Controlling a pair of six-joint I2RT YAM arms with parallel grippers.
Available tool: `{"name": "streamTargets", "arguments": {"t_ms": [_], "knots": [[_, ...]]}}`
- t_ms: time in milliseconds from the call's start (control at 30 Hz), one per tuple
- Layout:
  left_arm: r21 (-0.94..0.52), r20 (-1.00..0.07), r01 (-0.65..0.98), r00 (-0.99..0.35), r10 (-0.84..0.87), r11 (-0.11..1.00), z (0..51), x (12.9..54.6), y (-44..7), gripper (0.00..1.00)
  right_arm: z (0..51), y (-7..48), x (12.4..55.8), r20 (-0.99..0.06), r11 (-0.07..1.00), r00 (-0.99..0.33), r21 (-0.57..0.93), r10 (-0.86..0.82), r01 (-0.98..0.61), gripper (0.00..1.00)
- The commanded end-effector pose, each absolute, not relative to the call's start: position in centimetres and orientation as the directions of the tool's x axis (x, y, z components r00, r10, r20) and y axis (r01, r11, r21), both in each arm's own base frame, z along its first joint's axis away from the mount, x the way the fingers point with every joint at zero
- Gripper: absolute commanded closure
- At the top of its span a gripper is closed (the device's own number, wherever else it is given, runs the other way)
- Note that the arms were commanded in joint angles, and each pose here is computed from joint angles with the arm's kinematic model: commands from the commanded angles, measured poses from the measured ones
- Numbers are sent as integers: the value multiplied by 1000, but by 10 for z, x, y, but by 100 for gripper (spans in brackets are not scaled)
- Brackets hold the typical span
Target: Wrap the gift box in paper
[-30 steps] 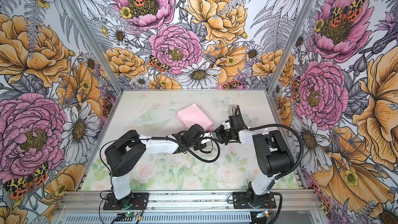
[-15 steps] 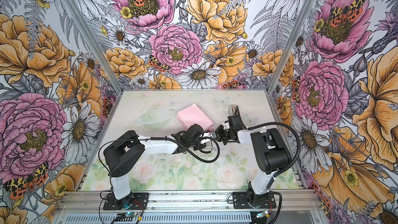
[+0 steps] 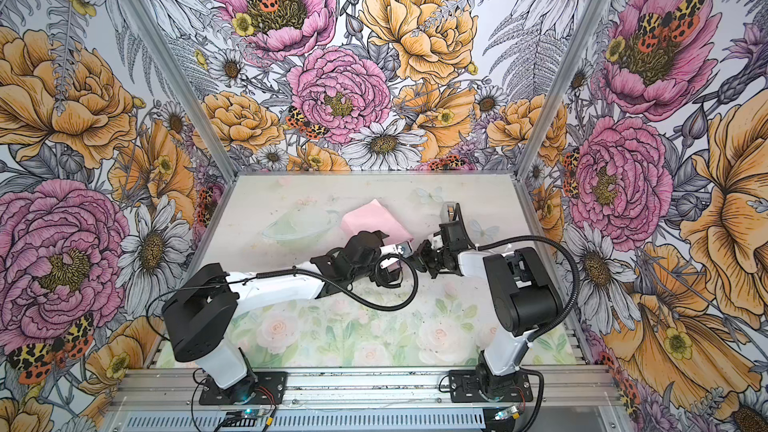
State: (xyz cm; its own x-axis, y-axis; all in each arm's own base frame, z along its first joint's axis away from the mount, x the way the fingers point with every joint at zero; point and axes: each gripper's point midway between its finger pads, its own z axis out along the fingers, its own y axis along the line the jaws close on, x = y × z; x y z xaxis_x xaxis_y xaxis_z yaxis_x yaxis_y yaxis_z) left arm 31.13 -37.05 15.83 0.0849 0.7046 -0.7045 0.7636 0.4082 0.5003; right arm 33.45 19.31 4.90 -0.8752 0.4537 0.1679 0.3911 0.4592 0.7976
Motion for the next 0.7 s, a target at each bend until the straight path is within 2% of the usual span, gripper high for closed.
{"name": "streamTargets", "arguments": {"t_ms": [0,100,233,467,667], "knots": [[526,-671,744,65,738,412,149,320,-357,1,58,195,343,131,461,-877,809,462,364,100],[547,-616,758,77,784,355,128,321,-359,1,59,195,343,129,462,-878,810,461,361,100],[534,-604,780,83,792,326,114,322,-367,1,61,195,344,121,464,-877,811,465,358,100],[525,-600,793,85,796,311,103,323,-373,1,64,195,348,115,462,-874,812,472,356,100],[579,-564,744,70,823,333,97,334,-364,1,67,198,351,110,456,-871,817,478,353,100]]}}
